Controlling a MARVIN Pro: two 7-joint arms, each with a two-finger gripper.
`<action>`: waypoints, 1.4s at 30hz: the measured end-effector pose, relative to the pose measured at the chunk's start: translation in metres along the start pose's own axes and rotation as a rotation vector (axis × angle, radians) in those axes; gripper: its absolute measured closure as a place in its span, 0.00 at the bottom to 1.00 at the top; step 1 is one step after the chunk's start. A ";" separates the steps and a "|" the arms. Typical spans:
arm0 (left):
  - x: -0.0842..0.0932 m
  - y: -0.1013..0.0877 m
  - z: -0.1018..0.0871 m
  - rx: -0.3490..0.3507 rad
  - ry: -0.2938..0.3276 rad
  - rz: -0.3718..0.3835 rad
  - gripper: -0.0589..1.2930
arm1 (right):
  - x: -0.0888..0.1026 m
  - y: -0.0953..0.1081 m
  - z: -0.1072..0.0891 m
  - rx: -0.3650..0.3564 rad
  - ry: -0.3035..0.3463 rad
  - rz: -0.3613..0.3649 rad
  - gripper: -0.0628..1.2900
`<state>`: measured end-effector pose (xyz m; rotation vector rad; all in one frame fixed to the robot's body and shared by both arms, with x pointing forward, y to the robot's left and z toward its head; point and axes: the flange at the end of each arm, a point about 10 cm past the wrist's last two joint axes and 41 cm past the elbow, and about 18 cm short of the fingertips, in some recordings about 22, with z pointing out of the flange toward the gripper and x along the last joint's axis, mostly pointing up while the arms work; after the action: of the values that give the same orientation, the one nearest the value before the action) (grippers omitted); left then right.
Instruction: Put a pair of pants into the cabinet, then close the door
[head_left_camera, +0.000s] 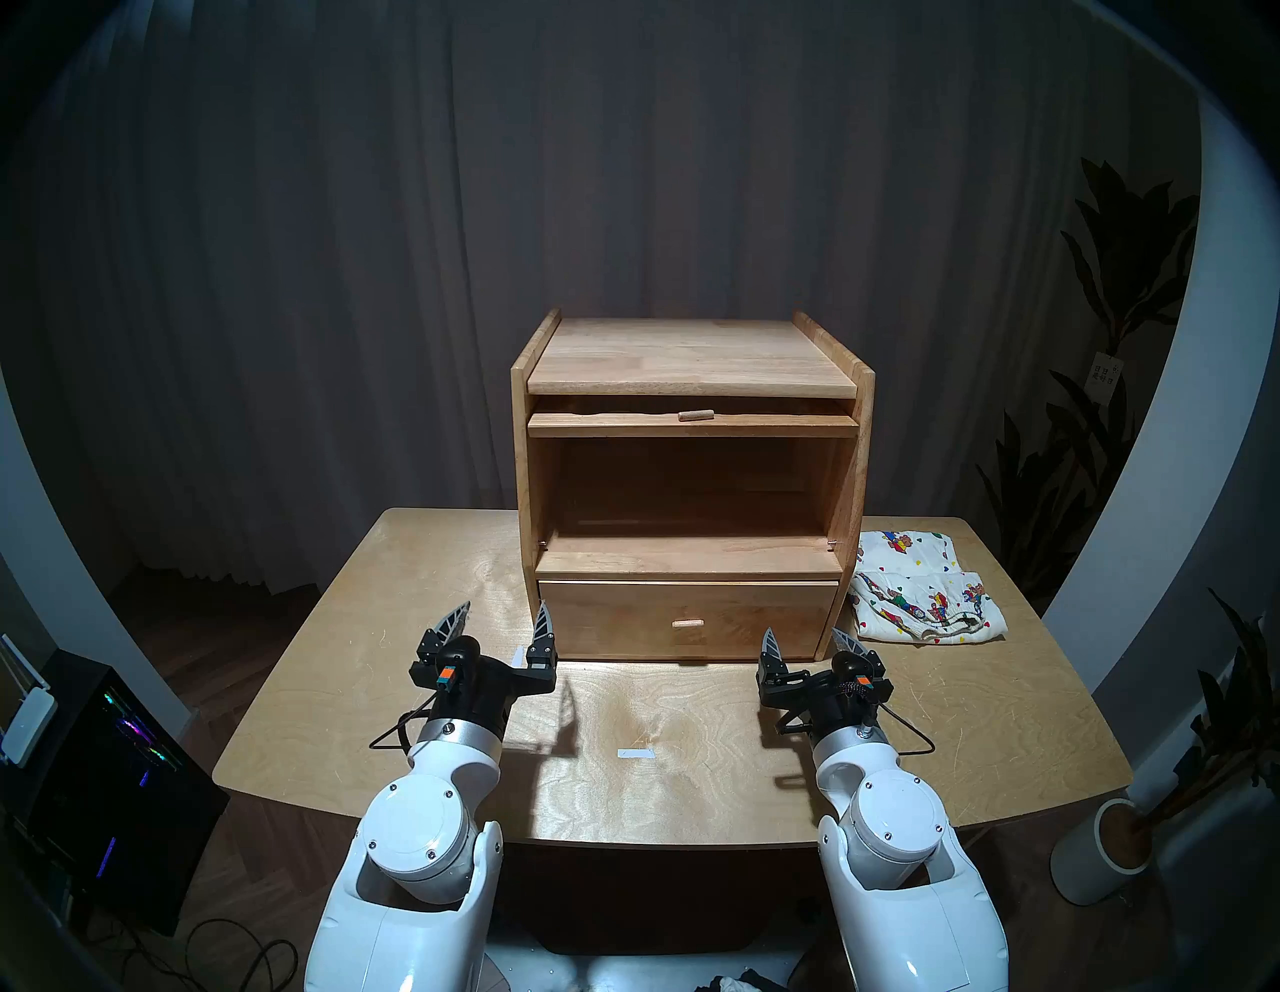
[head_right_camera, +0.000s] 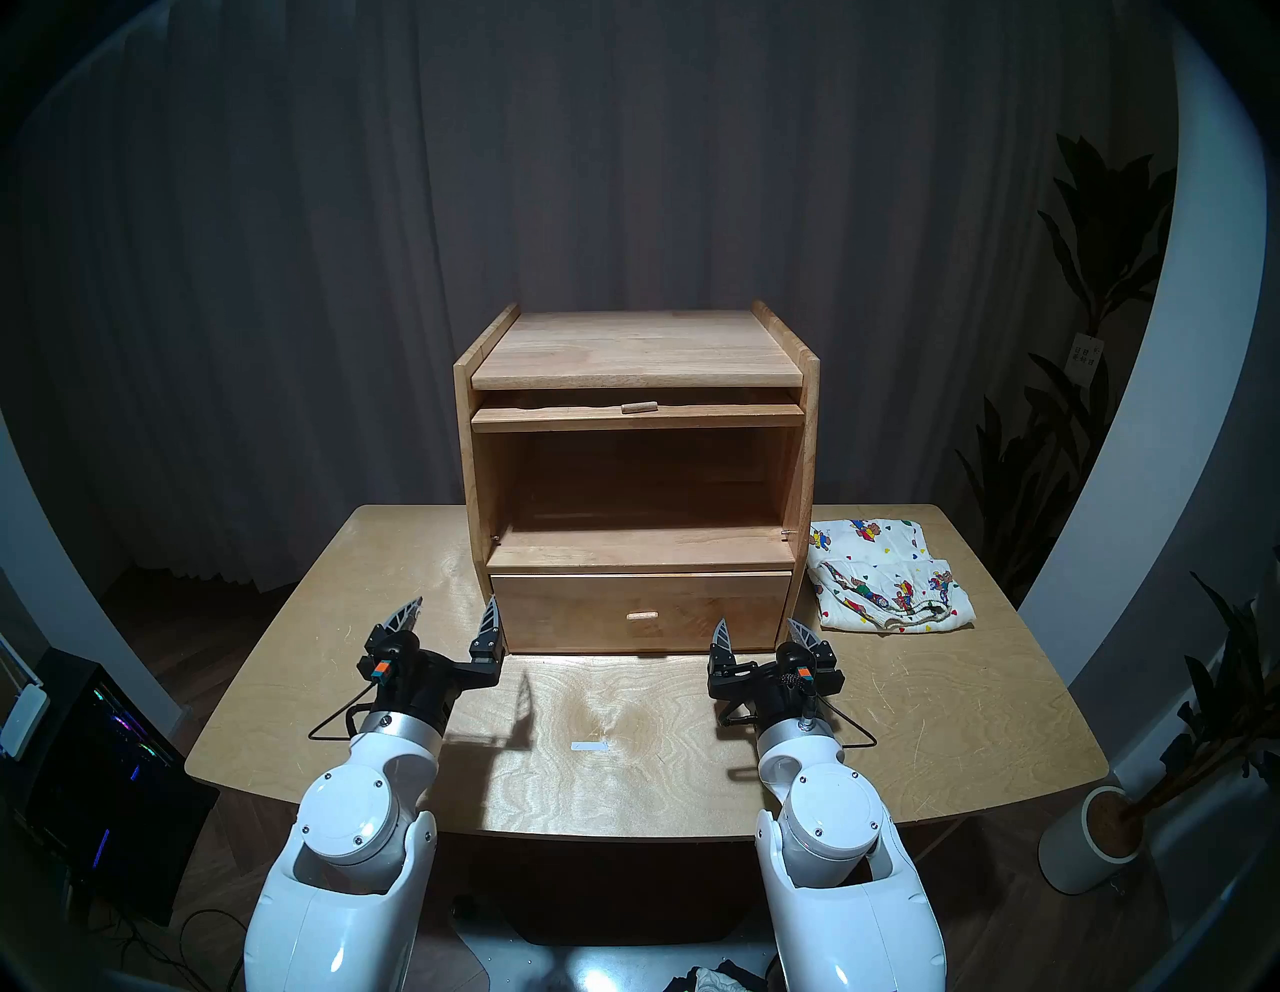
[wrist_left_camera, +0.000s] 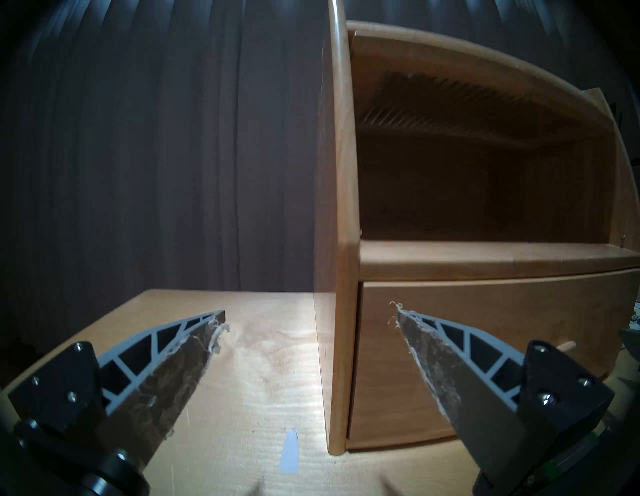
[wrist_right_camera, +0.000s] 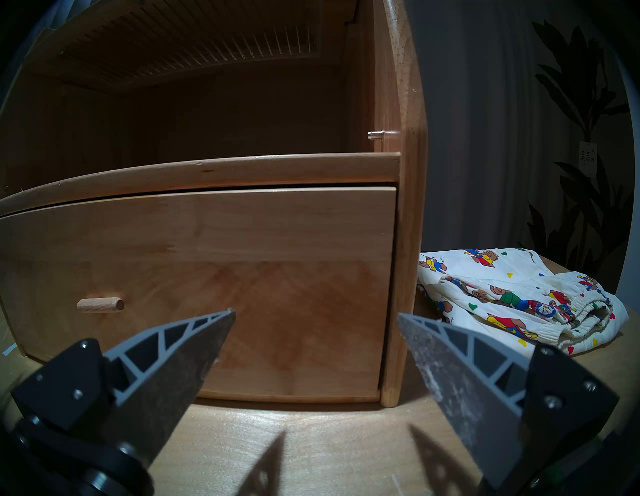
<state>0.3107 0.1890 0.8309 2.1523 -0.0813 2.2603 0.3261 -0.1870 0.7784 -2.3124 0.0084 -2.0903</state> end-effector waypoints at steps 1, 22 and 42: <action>0.003 -0.001 -0.002 -0.001 0.005 0.008 0.03 | 0.000 0.000 0.000 0.000 0.000 0.000 0.05; 0.011 -0.008 -0.025 -0.023 -0.108 0.004 0.03 | 0.057 0.089 -0.019 -0.152 0.133 -0.422 0.05; 0.011 -0.009 -0.025 -0.038 -0.109 -0.009 0.03 | 0.067 0.230 -0.027 -0.130 -0.094 -1.019 0.05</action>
<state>0.2860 0.1989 0.8410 2.2509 -0.1152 2.1179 0.3093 -0.4182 0.8431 -2.8224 -1.3237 -2.3141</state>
